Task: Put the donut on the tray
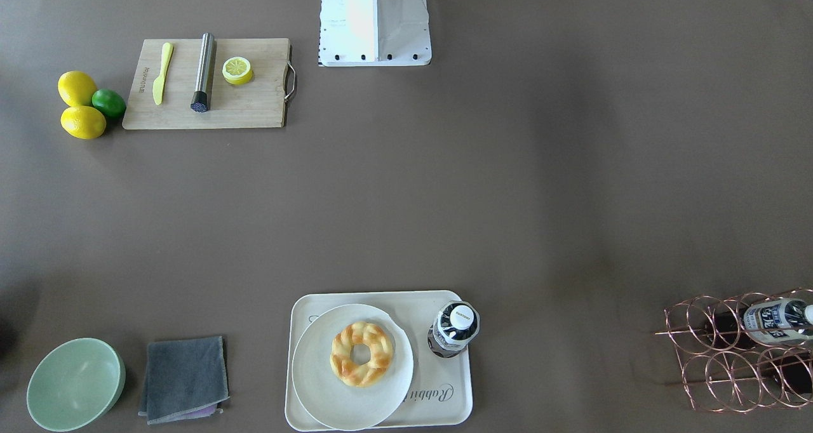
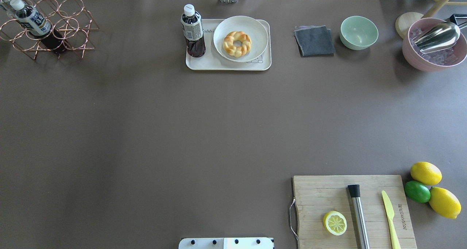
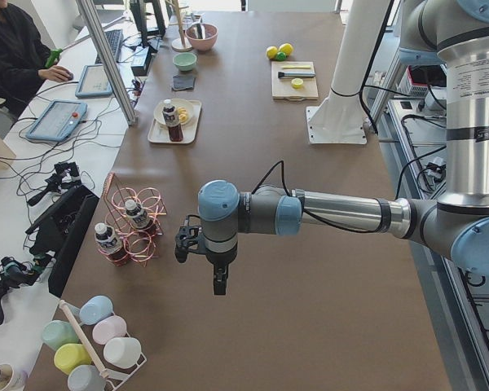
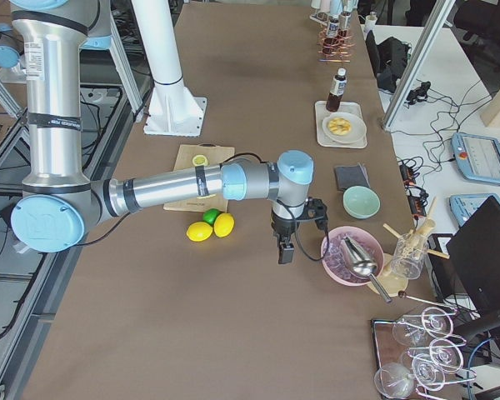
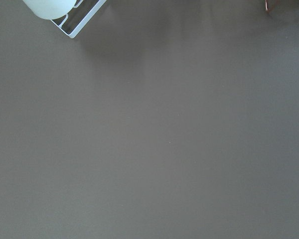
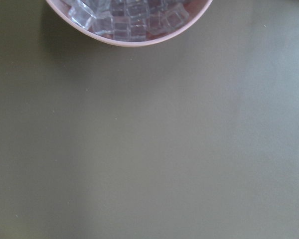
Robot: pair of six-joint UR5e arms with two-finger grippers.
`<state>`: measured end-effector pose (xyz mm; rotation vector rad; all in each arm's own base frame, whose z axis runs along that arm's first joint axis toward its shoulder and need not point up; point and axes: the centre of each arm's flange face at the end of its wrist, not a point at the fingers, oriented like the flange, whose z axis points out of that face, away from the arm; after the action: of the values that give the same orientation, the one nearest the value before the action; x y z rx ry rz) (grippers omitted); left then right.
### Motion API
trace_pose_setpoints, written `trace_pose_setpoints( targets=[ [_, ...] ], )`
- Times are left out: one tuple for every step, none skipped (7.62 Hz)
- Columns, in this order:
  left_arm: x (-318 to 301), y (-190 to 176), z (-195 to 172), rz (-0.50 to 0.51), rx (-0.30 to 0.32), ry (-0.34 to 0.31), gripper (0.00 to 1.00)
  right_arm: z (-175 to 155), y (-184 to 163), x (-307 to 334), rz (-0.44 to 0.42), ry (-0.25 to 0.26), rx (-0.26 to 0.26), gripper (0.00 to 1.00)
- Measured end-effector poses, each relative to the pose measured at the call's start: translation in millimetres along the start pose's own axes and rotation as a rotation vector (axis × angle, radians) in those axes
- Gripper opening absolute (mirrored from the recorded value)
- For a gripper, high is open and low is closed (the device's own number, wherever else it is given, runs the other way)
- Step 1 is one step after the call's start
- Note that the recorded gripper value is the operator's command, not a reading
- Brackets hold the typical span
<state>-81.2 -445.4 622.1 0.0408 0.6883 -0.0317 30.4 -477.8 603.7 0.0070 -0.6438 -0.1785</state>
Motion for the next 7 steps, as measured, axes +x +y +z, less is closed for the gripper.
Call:
trace_pose_setpoints(
  targets=[
    [-1.2,-0.5,1.5,-0.005,-0.004,0.001,0.98,10.8,12.8,38.0,-0.01,-0.073,-0.01,1.0],
    [-3.4,-0.3,3.4,-0.012,-0.008,0.001,0.98,19.6,22.3,62.7,-0.004,-0.121,-0.012,1.0],
    [-6.5,1.1,4.3,-0.021,-0.01,0.001,0.98,28.0,29.5,78.3,0.01,-0.144,-0.019,1.0],
    [-8.8,2.4,3.8,-0.028,-0.009,0.001,0.98,33.0,33.9,87.8,0.025,-0.153,-0.024,1.0],
    [-9.9,2.9,3.5,-0.031,-0.008,0.001,0.98,31.7,34.9,93.3,0.036,-0.157,-0.018,1.0],
    [-10.6,3.4,3.9,-0.034,-0.01,0.001,0.98,29.9,35.0,96.5,0.044,-0.157,-0.014,1.0],
    [-11.3,4.4,4.5,-0.036,-0.011,0.002,0.98,29.4,35.4,98.1,0.049,-0.157,-0.013,1.0]
  ],
)
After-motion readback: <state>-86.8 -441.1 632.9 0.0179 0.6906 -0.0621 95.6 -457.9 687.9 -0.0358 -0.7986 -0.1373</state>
